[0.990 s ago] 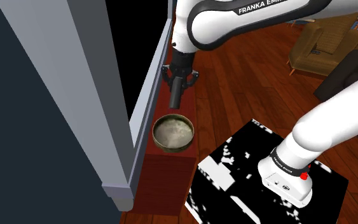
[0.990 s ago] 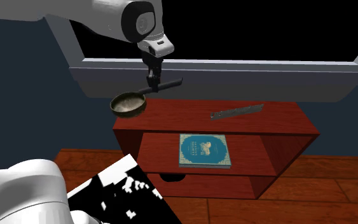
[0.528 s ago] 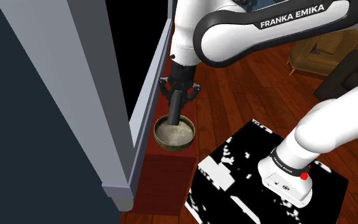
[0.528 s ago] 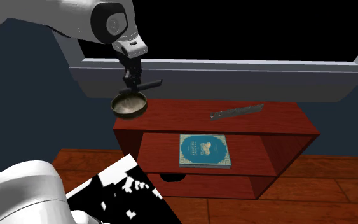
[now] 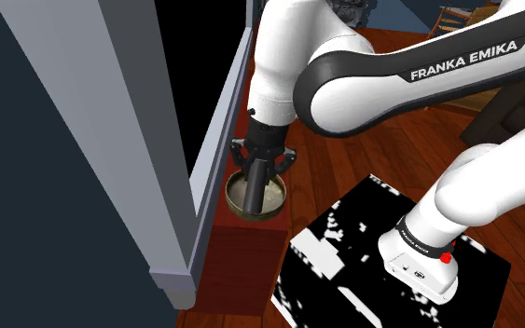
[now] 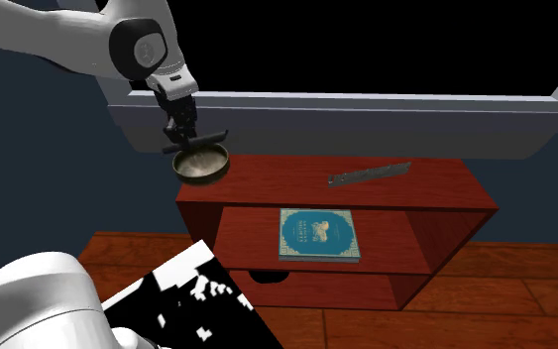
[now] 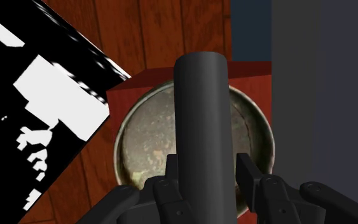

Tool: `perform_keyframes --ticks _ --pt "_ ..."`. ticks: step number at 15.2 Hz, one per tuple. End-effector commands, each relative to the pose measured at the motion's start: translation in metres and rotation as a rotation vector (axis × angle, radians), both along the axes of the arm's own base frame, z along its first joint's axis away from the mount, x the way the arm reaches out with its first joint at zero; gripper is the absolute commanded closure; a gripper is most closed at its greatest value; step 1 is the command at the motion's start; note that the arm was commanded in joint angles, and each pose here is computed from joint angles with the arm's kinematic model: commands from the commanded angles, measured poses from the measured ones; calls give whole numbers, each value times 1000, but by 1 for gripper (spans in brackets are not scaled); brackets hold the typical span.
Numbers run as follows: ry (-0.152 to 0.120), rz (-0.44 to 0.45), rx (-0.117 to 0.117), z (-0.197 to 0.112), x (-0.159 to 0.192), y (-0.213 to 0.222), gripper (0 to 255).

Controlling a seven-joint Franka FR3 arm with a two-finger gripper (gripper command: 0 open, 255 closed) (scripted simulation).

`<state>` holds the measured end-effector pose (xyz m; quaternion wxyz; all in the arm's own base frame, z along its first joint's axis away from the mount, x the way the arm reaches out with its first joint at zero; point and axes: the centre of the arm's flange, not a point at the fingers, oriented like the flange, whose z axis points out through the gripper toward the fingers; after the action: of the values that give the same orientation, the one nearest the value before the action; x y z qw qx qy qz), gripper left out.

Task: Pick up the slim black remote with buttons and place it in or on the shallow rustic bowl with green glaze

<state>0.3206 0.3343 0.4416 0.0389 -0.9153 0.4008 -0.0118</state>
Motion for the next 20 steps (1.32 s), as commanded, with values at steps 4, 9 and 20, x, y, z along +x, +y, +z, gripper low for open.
perform_keyframes --ticks 4,9,20 --pt "0 0 0 -26 0 0 255" --pt "0 0 0 -44 0 0 255" --pt "0 0 0 -44 0 0 0"
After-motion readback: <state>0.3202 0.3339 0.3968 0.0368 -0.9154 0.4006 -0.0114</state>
